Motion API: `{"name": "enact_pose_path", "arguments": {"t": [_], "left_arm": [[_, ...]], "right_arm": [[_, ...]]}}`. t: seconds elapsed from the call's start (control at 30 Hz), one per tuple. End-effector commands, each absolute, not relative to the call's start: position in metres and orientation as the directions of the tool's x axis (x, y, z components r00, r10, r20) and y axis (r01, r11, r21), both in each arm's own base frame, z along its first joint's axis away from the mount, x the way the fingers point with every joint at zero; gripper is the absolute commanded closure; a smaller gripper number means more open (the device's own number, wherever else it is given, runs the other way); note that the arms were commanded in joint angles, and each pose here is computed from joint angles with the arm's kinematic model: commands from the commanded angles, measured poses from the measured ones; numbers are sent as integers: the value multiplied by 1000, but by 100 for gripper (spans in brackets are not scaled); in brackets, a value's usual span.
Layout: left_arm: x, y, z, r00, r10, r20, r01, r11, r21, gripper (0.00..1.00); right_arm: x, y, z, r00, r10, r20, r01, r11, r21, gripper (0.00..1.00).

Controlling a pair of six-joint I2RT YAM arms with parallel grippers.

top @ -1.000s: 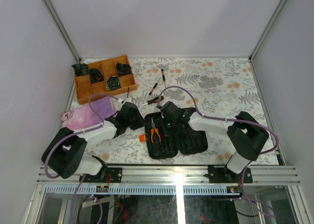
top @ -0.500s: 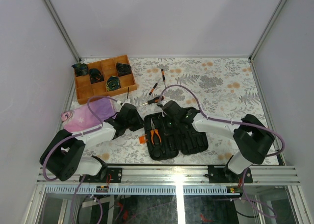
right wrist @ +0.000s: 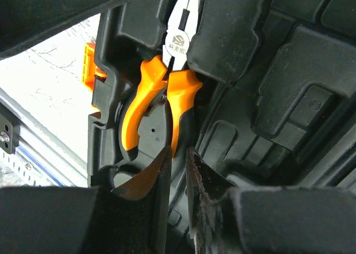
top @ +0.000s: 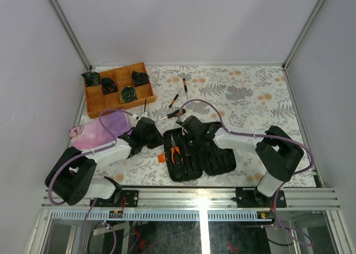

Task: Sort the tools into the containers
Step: Adjust the pliers in the storage box.

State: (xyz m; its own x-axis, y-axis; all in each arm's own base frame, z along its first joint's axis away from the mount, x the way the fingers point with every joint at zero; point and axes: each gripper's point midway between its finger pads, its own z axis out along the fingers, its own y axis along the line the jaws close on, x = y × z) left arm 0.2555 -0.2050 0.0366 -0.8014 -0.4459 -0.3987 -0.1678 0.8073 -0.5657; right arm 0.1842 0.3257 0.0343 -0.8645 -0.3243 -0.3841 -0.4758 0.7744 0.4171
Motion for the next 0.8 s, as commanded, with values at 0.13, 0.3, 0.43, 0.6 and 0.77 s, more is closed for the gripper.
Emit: {"name": "enact_pose_path", "arguments": {"t": [0.13,0.3,0.43,0.6,0.77], "left_arm": [[254,-206,36,-791,-473,-388,-187,790,-583,100],[248,-208,33,-793,-481,-373,-200,785,-587,100],[240,-210,27,-798,-486,-356,-214,782,-586,100],[233,-215,23,-803,-488,-344,-219,777,-590,100],[233,-215,23,-802,-488,-344,-221,778,-588,100]], "right_arm": [[185,319,19,-876,-342,-340,-456,819,349,86],[180,313,4,-886,-363,-290,-445,841,306,93],[173,305,-10,-892,-381,-245,-438,862,256,97],[167,298,-23,-893,-396,-214,-438,875,206,97],[168,296,-24,-890,-399,-221,-439,881,176,97]]}}
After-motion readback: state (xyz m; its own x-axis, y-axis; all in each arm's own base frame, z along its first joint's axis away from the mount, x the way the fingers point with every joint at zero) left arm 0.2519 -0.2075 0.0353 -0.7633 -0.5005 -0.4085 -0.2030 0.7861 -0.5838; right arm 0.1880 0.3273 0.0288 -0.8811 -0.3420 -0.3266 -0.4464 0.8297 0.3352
